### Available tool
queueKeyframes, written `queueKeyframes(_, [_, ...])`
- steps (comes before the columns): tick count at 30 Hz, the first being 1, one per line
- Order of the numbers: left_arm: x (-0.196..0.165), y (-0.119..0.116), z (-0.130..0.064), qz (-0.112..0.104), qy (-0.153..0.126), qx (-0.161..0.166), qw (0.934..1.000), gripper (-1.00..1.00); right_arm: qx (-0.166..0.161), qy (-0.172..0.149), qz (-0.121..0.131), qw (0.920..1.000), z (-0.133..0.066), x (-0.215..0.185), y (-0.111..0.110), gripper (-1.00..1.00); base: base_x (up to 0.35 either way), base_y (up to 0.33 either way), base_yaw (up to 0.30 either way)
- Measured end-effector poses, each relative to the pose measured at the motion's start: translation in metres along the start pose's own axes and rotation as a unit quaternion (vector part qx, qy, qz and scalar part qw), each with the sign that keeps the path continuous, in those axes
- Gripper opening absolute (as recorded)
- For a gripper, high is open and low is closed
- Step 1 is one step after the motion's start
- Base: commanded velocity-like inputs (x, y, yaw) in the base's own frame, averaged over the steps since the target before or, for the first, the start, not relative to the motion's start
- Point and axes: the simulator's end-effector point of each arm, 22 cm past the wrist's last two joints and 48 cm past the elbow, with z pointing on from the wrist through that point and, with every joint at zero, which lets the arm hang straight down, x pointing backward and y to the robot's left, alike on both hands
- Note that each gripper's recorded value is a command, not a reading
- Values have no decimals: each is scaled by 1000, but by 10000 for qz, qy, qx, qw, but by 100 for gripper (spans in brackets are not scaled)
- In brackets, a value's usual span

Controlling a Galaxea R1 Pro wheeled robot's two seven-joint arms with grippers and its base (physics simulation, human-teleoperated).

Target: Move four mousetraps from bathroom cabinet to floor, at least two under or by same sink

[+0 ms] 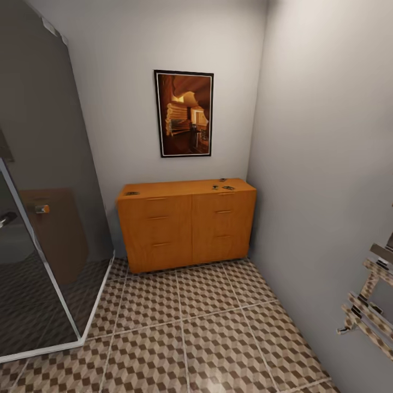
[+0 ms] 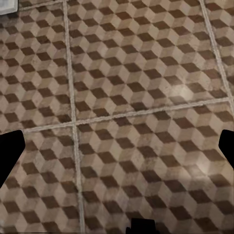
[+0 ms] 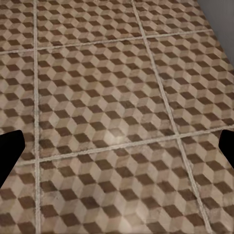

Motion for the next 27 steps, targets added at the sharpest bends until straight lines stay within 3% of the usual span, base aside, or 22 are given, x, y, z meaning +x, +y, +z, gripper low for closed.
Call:
queueKeyframes(11, [0, -1, 0, -8, 1, 5, 10000, 100, 1, -2, 0, 10000, 0, 0, 0, 100, 95, -210, 208])
queueKeyframes(27, [0, -1, 0, -8, 2, 8, 10000, 100, 1, -22, 2, 10000, 0, -1, 0, 100, 175, -278, 18])
